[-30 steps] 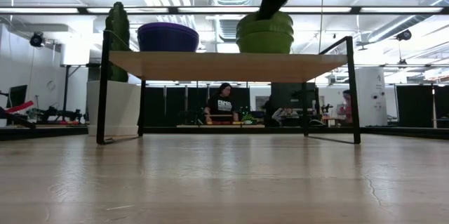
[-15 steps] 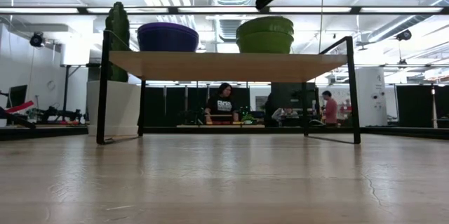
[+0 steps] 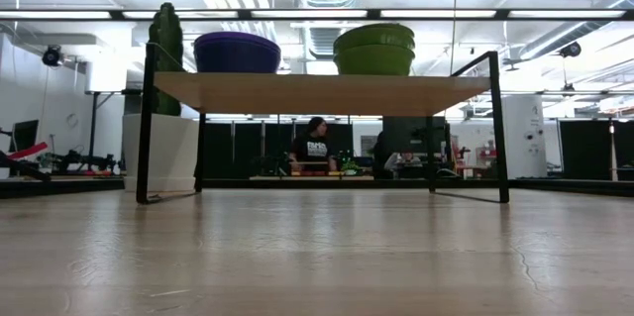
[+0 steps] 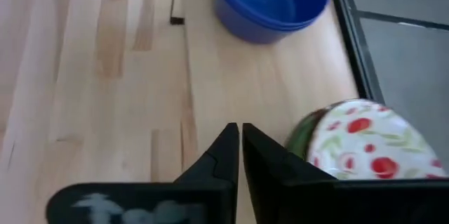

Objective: Pick & Place Mini bowls
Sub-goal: Return to Home Position

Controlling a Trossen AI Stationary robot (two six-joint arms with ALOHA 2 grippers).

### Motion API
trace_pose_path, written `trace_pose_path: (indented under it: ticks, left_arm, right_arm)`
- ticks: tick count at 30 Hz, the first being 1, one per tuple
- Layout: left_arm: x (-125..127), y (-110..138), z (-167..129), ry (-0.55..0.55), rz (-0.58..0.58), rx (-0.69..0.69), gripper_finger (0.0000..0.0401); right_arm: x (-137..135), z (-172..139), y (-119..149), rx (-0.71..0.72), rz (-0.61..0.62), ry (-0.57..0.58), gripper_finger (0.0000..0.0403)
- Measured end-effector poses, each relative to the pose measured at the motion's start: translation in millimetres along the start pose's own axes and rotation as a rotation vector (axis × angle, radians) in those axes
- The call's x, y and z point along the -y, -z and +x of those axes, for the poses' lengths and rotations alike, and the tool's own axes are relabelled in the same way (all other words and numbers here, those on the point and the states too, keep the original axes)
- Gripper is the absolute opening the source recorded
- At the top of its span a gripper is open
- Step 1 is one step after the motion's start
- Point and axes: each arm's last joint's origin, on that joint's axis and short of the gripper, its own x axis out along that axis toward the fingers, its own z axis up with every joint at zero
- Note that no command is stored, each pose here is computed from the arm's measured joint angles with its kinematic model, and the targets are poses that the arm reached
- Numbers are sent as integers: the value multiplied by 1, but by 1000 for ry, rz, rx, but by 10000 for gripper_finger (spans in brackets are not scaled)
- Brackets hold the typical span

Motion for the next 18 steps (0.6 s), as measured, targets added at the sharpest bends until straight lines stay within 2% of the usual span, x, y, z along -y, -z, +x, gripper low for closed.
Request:
trace_pose_path:
  ticks: [6,11,13,18]
  left_arm:
    - [-4,14,-1,-11,-5,-10,95]
    - [-14,15,-9,-30,1,-13,15]
    - [-20,18,-14,-26,4,-9,9]
    - [-41,28,-35,-47,-11,41,5]
  right_arm:
    - [-32,14,17,93,-29,-56,8]
    - [-51,9,32,282,-39,-112,8]
    - [-57,10,41,354,-34,-132,8]
    - [-64,7,67,536,-110,-220,8]
